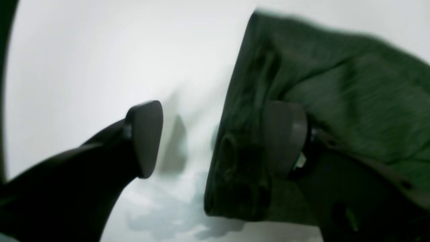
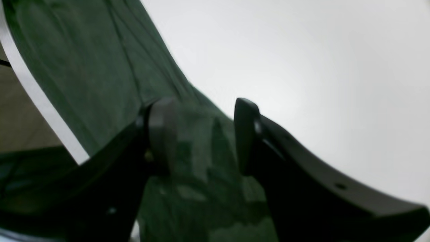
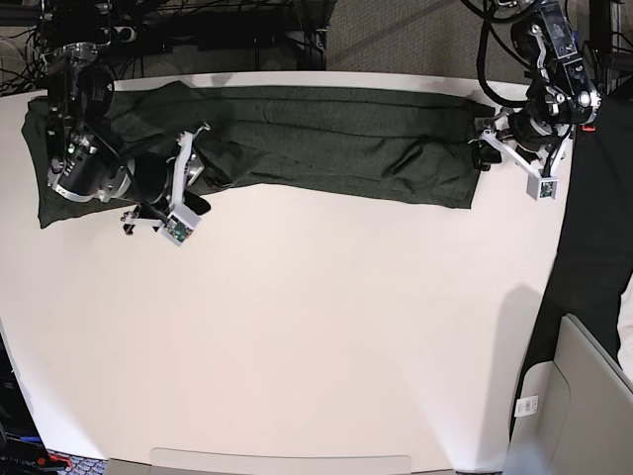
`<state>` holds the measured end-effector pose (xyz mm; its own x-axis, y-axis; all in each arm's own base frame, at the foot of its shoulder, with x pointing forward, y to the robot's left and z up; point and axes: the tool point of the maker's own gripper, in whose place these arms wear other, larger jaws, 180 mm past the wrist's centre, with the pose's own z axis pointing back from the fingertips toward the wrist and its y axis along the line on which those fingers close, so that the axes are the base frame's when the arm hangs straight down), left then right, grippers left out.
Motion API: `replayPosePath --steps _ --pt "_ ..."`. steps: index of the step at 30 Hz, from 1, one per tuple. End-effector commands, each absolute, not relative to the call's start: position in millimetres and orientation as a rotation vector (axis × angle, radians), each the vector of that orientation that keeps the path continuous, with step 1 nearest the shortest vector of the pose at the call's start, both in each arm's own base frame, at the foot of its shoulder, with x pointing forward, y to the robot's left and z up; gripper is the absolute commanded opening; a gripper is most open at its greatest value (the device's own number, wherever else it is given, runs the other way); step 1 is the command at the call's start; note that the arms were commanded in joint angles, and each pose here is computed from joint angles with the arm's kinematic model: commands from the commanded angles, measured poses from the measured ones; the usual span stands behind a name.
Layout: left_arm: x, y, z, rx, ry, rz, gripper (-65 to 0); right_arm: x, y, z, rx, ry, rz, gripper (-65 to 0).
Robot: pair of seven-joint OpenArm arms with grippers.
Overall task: Fold the T-shirt properly
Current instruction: 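Grasp the strip ends with the right and left grippers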
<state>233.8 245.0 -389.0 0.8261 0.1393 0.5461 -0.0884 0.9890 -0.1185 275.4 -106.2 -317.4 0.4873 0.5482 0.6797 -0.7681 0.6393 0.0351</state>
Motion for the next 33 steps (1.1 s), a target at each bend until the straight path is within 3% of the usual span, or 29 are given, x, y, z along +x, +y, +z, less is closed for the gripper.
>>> replayPosePath --steps 1,17,25,30,33 --pt "239.8 248.1 -382.3 -0.085 -0.615 0.114 -19.7 279.8 -109.5 -303.3 0.352 -0.734 0.828 -37.8" --pt "238.9 228.3 -386.3 -0.225 -0.622 0.151 -19.5 260.1 -133.4 -312.9 0.320 -0.695 0.771 -37.8" --pt "223.7 223.3 -418.4 -0.309 -0.535 0.230 -19.7 256.5 -133.8 -309.6 0.336 -0.701 0.766 -37.8" --pt "223.0 213.4 -417.7 -0.340 -0.542 0.162 -20.4 254.9 -139.7 -308.9 0.336 -0.702 0.748 -37.8" --pt "220.8 206.0 -416.5 -0.358 -0.551 0.072 -24.1 254.0 -139.9 -309.8 0.335 -0.699 0.747 -37.8"
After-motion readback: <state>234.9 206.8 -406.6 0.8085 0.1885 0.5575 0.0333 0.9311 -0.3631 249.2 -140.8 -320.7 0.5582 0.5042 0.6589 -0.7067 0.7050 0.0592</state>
